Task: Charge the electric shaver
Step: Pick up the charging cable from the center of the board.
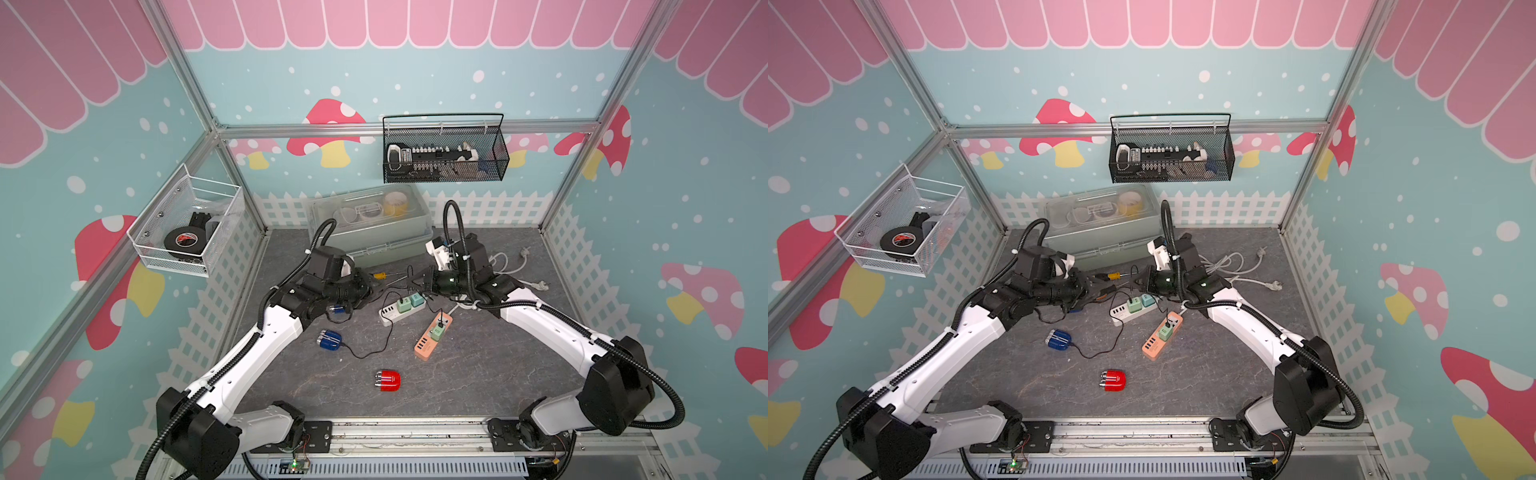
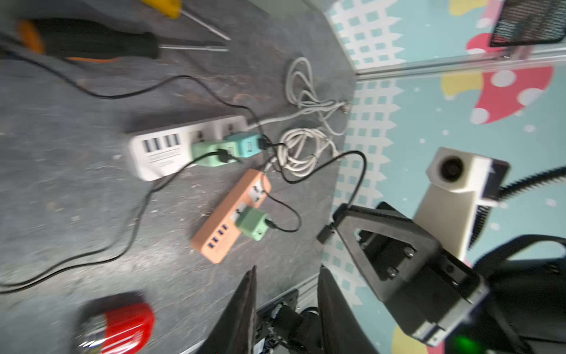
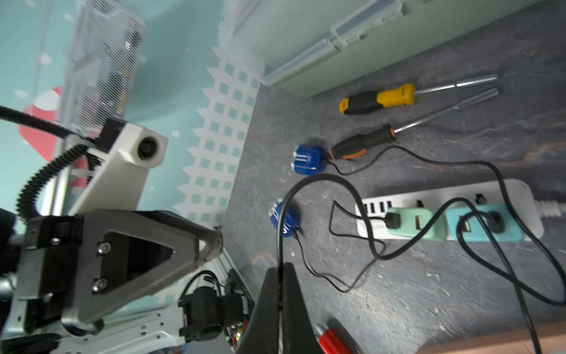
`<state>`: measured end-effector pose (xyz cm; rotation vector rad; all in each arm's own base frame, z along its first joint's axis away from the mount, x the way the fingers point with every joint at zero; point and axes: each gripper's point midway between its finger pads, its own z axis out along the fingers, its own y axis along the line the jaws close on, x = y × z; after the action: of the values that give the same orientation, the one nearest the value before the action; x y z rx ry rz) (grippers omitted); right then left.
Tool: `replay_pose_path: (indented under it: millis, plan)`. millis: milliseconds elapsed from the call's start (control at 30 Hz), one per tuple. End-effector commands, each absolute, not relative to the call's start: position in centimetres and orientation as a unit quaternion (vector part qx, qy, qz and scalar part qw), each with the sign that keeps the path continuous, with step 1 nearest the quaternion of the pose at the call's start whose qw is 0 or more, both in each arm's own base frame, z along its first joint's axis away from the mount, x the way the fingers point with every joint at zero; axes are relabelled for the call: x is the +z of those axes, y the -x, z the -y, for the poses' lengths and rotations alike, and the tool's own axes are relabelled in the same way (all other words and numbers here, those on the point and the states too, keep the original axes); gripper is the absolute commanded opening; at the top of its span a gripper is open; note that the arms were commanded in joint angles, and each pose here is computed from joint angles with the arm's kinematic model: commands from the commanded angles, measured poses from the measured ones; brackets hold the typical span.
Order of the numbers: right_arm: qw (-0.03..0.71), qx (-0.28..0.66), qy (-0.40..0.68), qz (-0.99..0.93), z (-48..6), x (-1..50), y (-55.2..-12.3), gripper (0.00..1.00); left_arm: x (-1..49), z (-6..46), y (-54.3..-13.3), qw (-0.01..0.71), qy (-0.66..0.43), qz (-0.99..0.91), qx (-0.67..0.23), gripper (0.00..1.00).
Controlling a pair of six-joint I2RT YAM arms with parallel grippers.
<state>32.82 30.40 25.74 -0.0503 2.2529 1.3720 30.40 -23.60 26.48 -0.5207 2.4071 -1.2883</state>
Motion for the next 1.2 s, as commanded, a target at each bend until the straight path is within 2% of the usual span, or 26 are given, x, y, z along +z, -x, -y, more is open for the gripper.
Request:
replay_pose_path:
  millis: [0, 167, 333, 833, 1167]
  plan:
    - [0.269, 0.612, -0.082, -0.739, -30.1, 30.8, -35.1, 0.0, 30.8, 26.2, -31.8, 0.185, 0.193, -0.796, -0.543, 0.33]
    - [0.282, 0.668, -0.179, -0.665, -28.8, 31.9, -37.5, 0.0, 31.5, 26.6, -34.0, 0.183, 0.257, -0.73, -0.607, 0.35]
    - [0.281, 0.692, -0.232, -0.623, -27.9, 32.1, -38.5, 0.0, 31.1, 27.3, -35.6, 0.161, 0.291, -0.692, -0.641, 0.37]
    - [0.268, 0.694, -0.245, -0.621, -28.3, 31.1, -39.1, 0.0, 32.0, 28.5, -38.2, 0.143, 0.318, -0.644, -0.681, 0.36]
    - [0.263, 0.705, -0.249, -0.609, -28.6, 31.3, -39.8, 0.0, 31.6, 29.3, -38.3, 0.126, 0.313, -0.649, -0.682, 0.24]
